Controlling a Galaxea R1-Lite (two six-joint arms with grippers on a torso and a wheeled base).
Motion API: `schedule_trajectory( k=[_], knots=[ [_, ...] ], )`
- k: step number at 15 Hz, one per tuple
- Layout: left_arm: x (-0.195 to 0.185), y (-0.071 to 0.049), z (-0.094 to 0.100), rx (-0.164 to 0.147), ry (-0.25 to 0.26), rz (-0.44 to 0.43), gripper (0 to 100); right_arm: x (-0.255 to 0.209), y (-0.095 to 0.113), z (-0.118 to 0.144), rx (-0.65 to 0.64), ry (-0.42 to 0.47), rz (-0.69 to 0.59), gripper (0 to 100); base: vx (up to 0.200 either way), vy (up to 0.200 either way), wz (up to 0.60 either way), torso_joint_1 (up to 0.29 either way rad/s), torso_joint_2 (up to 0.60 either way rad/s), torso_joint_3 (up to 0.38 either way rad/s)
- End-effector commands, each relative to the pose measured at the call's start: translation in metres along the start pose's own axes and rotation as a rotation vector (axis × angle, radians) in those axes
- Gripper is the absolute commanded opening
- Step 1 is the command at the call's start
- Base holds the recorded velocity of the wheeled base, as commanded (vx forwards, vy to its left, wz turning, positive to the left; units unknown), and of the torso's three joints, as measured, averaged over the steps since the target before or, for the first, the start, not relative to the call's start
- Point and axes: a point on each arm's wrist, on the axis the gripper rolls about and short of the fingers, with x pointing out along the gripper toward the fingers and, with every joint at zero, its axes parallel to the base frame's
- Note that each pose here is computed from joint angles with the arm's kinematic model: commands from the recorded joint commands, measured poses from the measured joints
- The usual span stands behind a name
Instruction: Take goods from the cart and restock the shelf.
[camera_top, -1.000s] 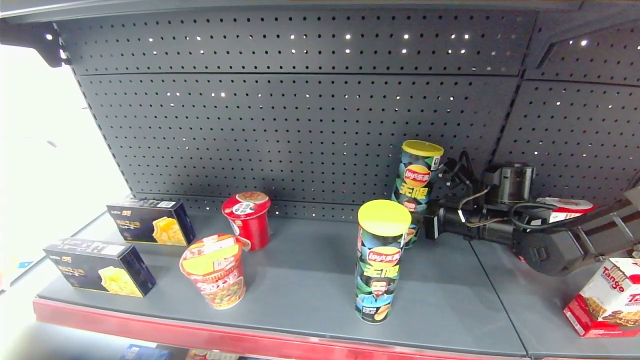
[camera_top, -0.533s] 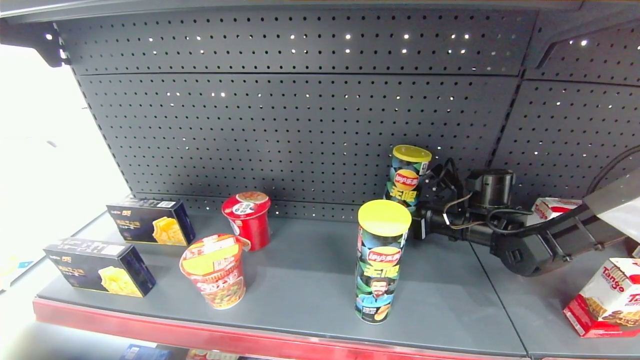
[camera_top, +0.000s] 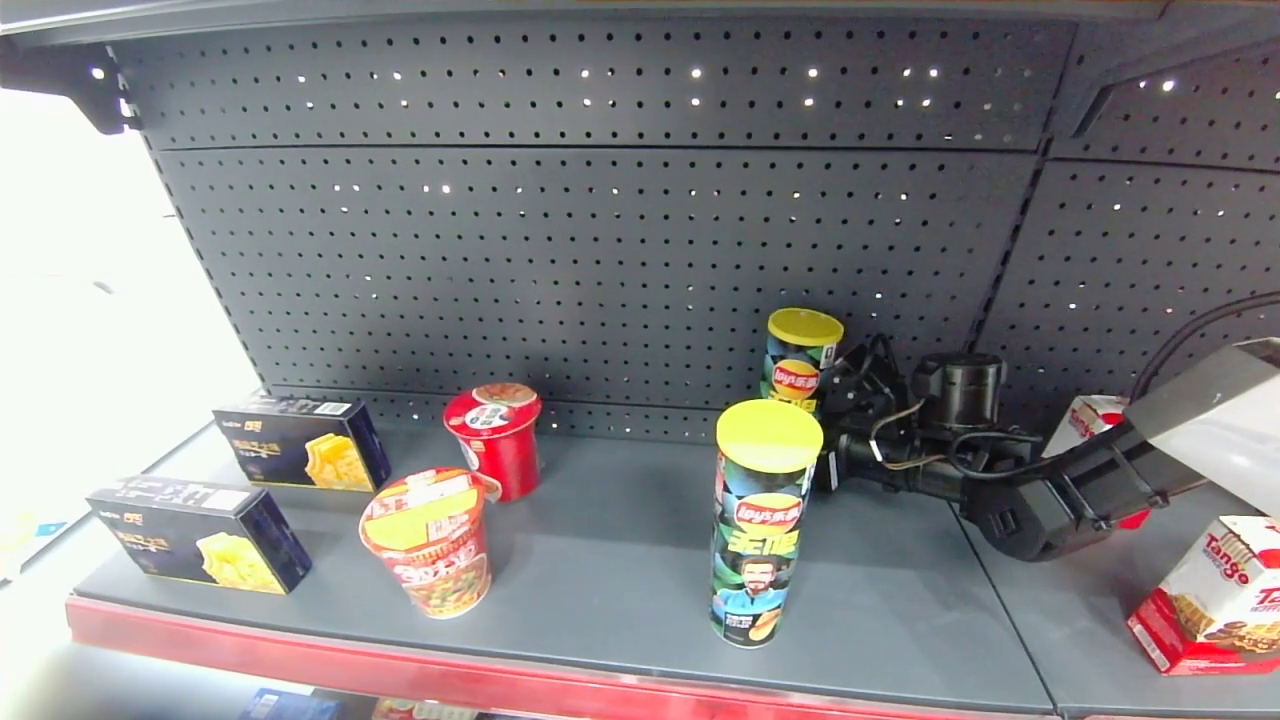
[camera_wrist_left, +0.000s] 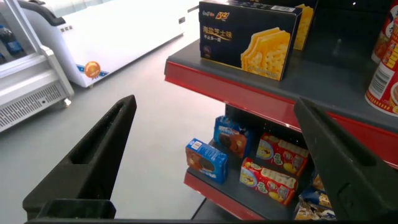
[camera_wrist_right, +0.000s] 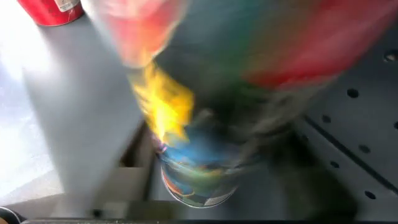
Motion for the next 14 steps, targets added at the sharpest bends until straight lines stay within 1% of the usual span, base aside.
schedule_trajectory(
  k=[1,4,7,10,14],
  knots=[
    [0.000,0.000,0.000,0.000,0.000,0.000,100,-0.002,0.002,0.001,-0.002,0.002,0.004,100,0.000,0.000,0.00,0.000,0.00,0.000],
    [0.000,0.000,0.000,0.000,0.000,0.000,100,-0.006,0.005,0.003,0.000,0.007,0.000,100,0.000,0.000,0.00,0.000,0.00,0.000],
    [0.000,0.000,0.000,0.000,0.000,0.000,100,-0.031,0.018,0.002,0.012,0.038,-0.003,100,0.000,0.000,0.00,0.000,0.00,0.000],
    [0.000,0.000,0.000,0.000,0.000,0.000,100,-0.046,0.021,-0.005,0.027,0.097,-0.124,100,0.000,0.000,0.00,0.000,0.00,0.000],
    [0.000,0.000,0.000,0.000,0.000,0.000,100,-0.049,0.017,-0.006,0.043,0.106,-0.179,100,0.000,0.000,0.00,0.000,0.00,0.000]
  ],
)
